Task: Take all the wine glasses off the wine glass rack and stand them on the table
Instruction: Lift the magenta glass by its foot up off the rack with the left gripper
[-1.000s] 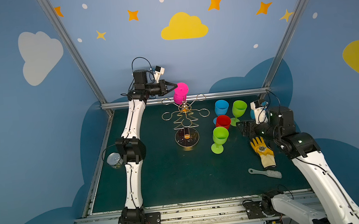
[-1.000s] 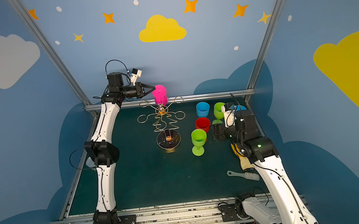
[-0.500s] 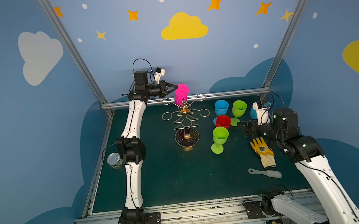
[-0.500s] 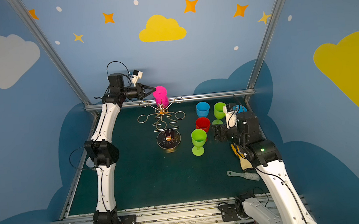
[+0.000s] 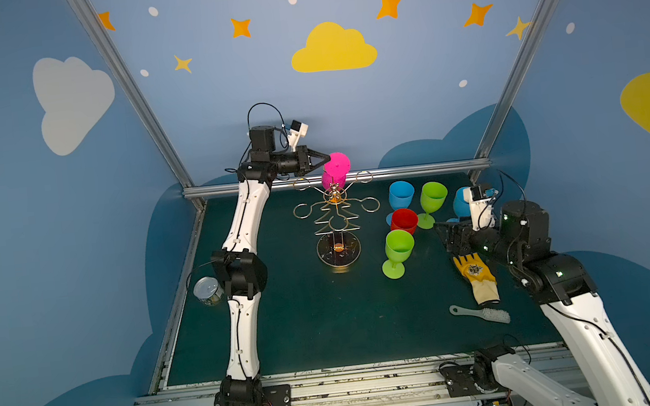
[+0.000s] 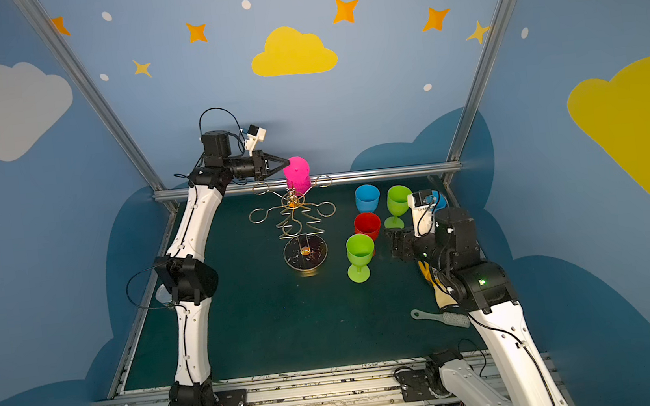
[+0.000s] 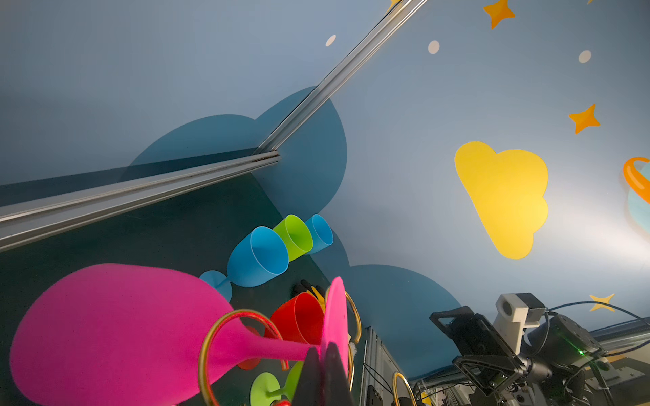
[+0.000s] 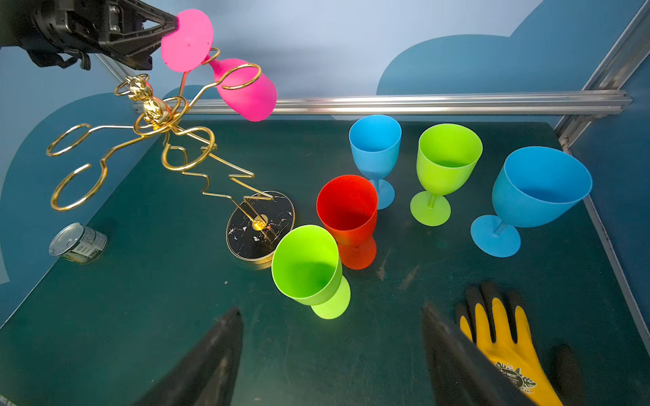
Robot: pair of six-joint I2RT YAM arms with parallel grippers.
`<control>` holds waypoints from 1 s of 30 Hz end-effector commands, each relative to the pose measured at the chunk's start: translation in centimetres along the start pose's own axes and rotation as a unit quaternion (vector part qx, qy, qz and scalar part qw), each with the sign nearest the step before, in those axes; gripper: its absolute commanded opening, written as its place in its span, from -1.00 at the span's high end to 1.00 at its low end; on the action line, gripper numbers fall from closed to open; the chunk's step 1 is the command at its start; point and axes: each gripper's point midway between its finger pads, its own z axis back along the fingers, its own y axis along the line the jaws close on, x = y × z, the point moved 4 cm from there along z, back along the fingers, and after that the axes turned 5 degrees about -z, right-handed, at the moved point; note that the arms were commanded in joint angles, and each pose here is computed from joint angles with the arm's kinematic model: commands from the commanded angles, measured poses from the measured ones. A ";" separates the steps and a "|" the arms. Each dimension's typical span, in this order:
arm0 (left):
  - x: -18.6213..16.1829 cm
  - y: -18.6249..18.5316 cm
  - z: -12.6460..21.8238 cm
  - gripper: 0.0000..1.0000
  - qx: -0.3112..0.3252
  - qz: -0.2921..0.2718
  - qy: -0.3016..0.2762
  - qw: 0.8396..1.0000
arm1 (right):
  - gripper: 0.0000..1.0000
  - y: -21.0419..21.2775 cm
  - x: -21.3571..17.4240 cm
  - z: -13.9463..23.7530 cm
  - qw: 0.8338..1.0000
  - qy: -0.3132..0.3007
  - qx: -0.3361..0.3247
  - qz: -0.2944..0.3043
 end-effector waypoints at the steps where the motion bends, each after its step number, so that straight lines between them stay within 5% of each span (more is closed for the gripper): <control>1: 0.5 -2.4 1.0 0.94 -0.006 -0.021 -0.001 1.000 | -0.57 -0.1 -0.1 0.2 1.000 -0.007 -0.003 0.003; 30: -0.1 -3.3 2.3 0.94 -0.021 0.019 0.014 1.000 | -0.57 -0.2 -0.1 0.5 1.000 -0.008 -0.007 0.002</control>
